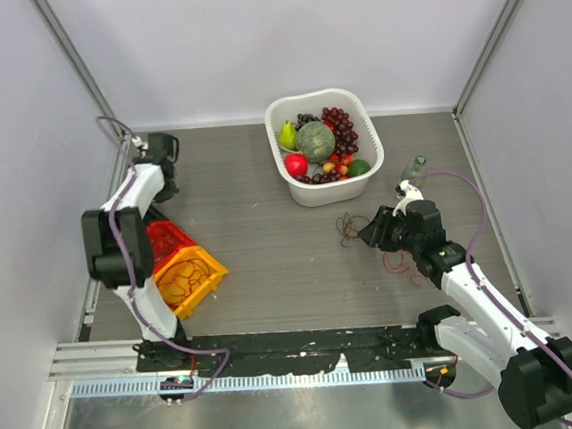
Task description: Untangle the cables
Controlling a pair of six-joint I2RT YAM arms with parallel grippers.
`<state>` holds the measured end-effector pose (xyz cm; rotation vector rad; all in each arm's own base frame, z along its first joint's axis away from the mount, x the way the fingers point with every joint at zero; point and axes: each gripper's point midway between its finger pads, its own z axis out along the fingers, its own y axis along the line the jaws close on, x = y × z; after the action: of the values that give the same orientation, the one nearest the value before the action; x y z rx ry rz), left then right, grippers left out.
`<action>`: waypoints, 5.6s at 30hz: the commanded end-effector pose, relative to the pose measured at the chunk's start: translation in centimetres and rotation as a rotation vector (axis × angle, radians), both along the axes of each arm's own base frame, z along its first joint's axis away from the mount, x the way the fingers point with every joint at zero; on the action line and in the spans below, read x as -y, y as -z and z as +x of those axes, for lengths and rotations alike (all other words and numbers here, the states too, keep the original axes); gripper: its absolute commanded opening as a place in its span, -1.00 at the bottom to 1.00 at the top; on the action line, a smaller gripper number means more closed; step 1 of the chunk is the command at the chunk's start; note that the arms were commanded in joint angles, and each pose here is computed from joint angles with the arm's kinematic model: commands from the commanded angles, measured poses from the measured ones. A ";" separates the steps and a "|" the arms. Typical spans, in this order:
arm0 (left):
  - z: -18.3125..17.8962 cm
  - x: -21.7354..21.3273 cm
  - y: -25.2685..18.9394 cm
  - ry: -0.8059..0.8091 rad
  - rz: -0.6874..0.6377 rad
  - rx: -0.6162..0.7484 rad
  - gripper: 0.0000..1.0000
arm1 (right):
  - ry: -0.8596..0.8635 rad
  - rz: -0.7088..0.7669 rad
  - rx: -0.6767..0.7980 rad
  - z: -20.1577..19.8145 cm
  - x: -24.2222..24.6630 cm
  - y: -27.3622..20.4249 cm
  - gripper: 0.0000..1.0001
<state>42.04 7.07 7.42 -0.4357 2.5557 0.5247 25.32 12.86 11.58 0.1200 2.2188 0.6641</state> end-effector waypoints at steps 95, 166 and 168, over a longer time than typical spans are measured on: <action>-8.8 9.6 -18.2 0.008 -0.463 0.829 -1.00 | 0.077 -0.121 0.134 -3.0 -1.2 -3.4 0.34; -21.6 45.5 -5.9 0.916 -0.899 0.352 0.62 | 0.669 -0.102 -0.065 -1.6 8.3 -1.2 0.49; -20.9 47.5 -4.4 0.804 -0.947 0.291 0.71 | 0.806 -0.094 -0.033 -2.1 11.3 -2.6 0.48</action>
<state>19.60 -36.24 11.19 0.4279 2.2075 -0.8829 24.34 8.97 12.25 0.6494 2.1560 0.3884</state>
